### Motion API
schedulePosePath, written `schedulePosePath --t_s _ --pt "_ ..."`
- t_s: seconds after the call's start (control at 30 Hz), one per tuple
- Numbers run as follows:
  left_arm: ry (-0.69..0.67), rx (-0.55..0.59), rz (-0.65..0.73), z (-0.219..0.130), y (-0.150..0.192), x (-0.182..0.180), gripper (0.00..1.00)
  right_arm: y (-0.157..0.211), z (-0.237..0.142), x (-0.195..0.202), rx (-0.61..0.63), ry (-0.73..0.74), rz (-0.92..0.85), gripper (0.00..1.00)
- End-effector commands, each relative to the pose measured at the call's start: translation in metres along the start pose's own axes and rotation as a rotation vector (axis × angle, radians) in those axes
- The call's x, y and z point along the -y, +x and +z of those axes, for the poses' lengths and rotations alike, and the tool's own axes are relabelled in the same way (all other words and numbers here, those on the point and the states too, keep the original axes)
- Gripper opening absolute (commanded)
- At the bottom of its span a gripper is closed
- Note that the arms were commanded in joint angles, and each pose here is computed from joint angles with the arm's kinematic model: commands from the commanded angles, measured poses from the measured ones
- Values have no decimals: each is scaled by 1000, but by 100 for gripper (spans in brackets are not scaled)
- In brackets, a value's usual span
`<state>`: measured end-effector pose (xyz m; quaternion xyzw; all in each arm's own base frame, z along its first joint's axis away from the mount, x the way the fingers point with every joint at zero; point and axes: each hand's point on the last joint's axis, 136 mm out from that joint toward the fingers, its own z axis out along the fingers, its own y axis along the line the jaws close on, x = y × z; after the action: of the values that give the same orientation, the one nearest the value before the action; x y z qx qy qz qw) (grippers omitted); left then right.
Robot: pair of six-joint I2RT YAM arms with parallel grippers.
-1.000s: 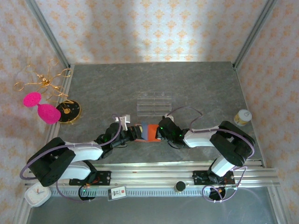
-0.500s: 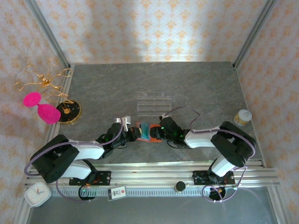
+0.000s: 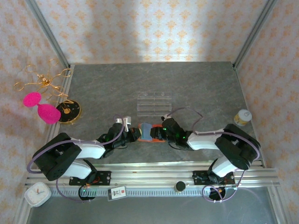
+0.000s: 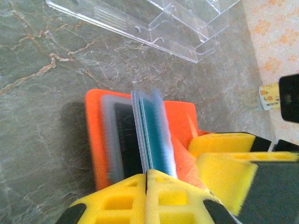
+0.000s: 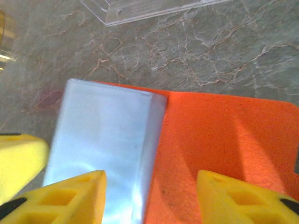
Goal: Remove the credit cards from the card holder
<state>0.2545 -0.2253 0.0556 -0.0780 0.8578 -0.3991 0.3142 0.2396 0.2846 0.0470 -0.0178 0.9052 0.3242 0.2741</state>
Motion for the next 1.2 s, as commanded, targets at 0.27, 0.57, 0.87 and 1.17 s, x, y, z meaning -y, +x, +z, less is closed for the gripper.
schedulePosePath --t_s 0.27,0.57,0.87,1.17 --pt "55 -13 -2 8 -3 16 6 -14 -3 -27 47 -11 -66 64" --pt "65 -20 -5 7 -1 18 6 8 32 -4 -48 203 -158 64" --pt "60 -11 -19 3 0 14 5 34 43 39 -125 406 -204 53" --pt "-68 121 50 -25 -30 4 15 22 42 18 -78 440 -330 62"
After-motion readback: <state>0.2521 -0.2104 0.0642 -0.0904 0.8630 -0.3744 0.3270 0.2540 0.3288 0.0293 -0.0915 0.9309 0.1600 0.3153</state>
